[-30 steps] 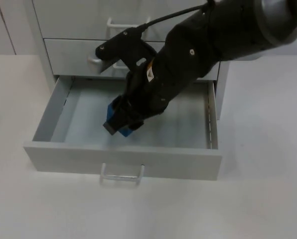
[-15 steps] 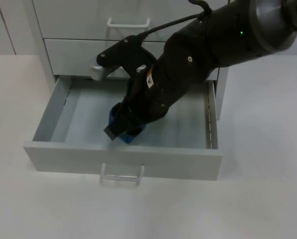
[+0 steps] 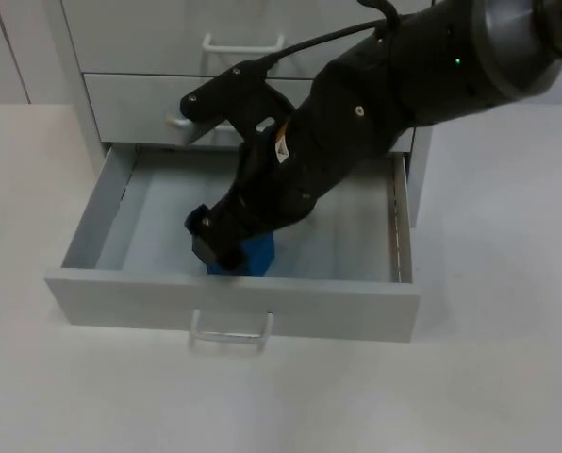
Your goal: Open the drawer with the left hand, place the block into the drawer with the right hand, then close the drawer with the left hand.
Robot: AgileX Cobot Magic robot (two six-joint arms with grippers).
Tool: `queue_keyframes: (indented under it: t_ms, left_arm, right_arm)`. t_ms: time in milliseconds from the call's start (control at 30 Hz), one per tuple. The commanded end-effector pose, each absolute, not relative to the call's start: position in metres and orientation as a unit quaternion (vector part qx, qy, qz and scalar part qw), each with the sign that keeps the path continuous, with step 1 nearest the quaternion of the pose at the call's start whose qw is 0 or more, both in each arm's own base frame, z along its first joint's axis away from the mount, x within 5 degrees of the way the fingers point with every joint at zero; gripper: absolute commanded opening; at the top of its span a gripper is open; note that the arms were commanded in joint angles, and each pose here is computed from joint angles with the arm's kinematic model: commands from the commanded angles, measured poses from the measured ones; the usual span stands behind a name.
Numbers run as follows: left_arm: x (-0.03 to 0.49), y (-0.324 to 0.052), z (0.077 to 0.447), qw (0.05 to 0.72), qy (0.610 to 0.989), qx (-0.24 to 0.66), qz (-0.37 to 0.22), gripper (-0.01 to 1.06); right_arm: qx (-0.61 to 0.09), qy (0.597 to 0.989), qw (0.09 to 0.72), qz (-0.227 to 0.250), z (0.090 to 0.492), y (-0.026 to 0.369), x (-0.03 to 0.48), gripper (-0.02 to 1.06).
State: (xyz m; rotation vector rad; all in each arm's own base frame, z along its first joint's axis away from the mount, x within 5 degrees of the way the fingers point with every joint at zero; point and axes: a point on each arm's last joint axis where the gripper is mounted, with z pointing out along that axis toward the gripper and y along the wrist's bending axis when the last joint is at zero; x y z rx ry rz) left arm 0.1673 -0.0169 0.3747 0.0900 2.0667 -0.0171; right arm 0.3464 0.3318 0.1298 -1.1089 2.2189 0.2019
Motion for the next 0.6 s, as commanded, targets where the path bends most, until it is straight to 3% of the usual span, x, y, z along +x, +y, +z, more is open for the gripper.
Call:
queue_keyframes:
  t_ms: [0, 200, 567]
  left_arm:
    - [0.166, -0.016, 0.377, 0.516, 0.856, 0.036, -0.003, 1.05]
    - [0.166, -0.015, 0.377, 0.516, 0.855, 0.039, 0.005, 1.05]
    - [0.166, -0.014, 0.377, 0.514, 0.857, 0.042, 0.012, 1.05]
  right_arm:
    - [-0.425, 0.842, 0.324, 0.075, 0.144, 0.332, 0.344, 1.04]
    - [-0.414, 0.845, 0.33, 0.078, 0.19, 0.325, 0.336, 1.04]
    - [-0.364, 0.837, 0.381, 0.152, 0.297, 0.301, 0.292, 1.04]
